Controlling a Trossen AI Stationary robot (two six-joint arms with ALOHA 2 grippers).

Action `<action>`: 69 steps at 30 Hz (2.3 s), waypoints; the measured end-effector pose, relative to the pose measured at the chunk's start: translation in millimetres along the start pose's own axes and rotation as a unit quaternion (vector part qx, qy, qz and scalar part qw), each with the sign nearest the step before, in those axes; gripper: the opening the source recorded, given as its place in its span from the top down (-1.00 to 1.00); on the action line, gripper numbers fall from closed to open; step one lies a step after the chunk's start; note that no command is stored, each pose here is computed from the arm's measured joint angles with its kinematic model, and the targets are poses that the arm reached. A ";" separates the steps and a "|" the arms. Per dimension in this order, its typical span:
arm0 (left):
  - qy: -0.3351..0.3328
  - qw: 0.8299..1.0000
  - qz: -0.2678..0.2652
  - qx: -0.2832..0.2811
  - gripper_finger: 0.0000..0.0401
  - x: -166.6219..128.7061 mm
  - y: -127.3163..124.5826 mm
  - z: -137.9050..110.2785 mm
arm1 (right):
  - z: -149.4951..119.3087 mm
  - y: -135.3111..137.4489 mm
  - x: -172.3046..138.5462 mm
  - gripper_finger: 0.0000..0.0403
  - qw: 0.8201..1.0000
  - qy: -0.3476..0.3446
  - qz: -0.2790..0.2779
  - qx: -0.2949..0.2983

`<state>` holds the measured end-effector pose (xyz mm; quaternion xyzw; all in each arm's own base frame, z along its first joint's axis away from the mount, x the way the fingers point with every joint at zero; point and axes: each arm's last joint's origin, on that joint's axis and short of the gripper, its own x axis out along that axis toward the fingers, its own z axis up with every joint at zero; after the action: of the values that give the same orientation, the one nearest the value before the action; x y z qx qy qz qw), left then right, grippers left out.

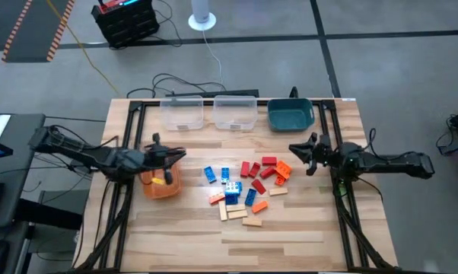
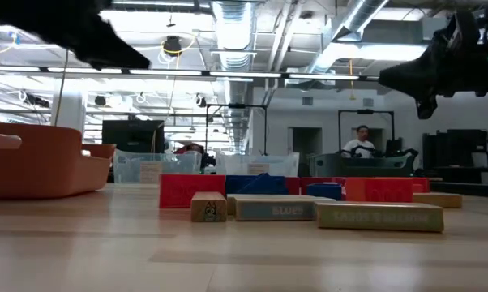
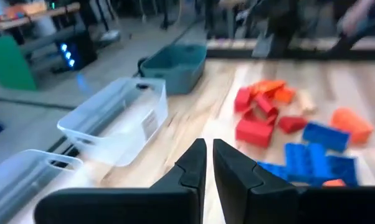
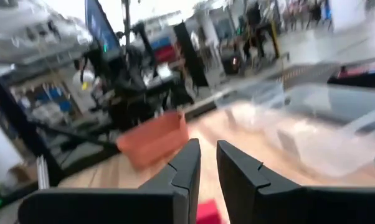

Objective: Sort blocks
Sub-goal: Put the orange game piece into the orange bin

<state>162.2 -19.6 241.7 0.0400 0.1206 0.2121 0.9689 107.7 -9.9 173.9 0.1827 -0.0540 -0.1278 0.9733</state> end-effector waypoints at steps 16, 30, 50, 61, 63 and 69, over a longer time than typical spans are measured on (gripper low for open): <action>0.240 0.956 -0.166 -0.017 0.64 104.0 -66.1 15.1 | 0.8 42.7 39.3 0.38 0.984 0.140 0.044 -0.097; 0.392 0.908 -0.148 -0.012 -0.28 126.4 -172.1 11.6 | -8.7 42.6 48.6 -0.23 0.971 0.183 -0.027 -0.151; 0.422 0.904 -0.072 -0.015 -0.17 135.2 -163.4 -30.3 | -2.4 50.0 42.1 -0.24 0.974 0.163 0.005 -0.156; 0.424 0.902 -0.081 0.007 0.61 135.9 -161.1 -30.1 | -2.4 50.1 42.1 -0.24 0.974 0.163 0.005 -0.154; 0.436 0.896 -0.077 0.014 0.61 132.2 -158.0 -29.0 | -2.4 50.1 42.1 -0.24 0.975 0.163 0.004 -0.153; 0.455 0.889 -0.045 0.008 0.60 110.9 -138.8 -8.6 | -2.4 50.1 42.1 -0.24 0.975 0.163 0.004 -0.150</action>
<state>313.4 -98.5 191.5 -0.0586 0.5521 0.1624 0.8157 160.0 24.7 192.6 0.0525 0.1248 -0.0987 0.9859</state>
